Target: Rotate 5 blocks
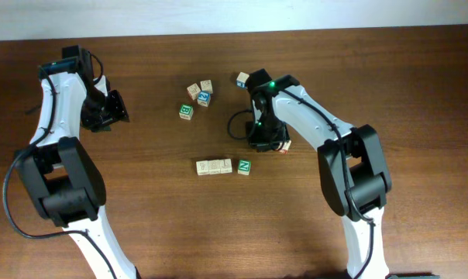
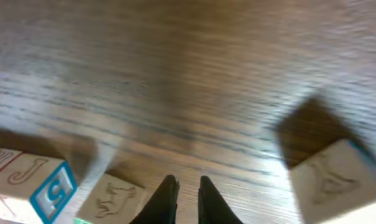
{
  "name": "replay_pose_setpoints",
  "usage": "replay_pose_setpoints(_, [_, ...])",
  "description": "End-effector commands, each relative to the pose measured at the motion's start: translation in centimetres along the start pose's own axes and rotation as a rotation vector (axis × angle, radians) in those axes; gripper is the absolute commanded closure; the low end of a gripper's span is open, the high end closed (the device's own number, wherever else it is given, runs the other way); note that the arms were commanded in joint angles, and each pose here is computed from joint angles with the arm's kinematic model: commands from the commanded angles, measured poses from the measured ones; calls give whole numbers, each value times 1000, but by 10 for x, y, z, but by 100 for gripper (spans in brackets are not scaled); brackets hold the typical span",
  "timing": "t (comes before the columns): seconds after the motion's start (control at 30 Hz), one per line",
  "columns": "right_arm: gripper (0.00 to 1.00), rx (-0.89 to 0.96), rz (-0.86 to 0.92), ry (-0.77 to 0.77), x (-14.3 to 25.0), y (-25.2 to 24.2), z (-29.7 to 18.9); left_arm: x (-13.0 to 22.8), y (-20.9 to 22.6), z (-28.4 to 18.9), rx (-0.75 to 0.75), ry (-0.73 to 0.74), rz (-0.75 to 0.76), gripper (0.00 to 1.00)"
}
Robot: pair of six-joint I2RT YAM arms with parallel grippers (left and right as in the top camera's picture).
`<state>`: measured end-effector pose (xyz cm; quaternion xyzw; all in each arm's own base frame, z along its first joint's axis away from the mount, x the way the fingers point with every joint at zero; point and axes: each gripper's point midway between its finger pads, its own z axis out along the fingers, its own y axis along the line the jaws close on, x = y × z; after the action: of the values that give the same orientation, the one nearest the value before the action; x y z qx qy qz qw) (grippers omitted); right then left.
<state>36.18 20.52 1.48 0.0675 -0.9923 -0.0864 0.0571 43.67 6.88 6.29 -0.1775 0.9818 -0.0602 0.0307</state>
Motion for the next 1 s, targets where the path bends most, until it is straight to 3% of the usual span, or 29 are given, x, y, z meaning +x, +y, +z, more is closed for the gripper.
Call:
replay_pose_setpoints(0.0, [86,-11,18,75,24,15,13,-3,1,1,-7,-2,-10,48])
replay_pose_setpoints(0.2, [91,-16,40,179,51,19,14,-3,1,1,-7,-3,-10,48])
replay_pose_setpoints(0.47, [91,-141,40,173,46,42,13,-3,1,1,-7,-3,-10,48])
replay_pose_setpoints(0.77, [95,-110,52,142,40,37,14,-3,1,1,-7,-3,-10,48])
replay_pose_setpoints(0.97, [95,-43,8,298,85,36,14,-3,1,1,-7,-4,-10,48])
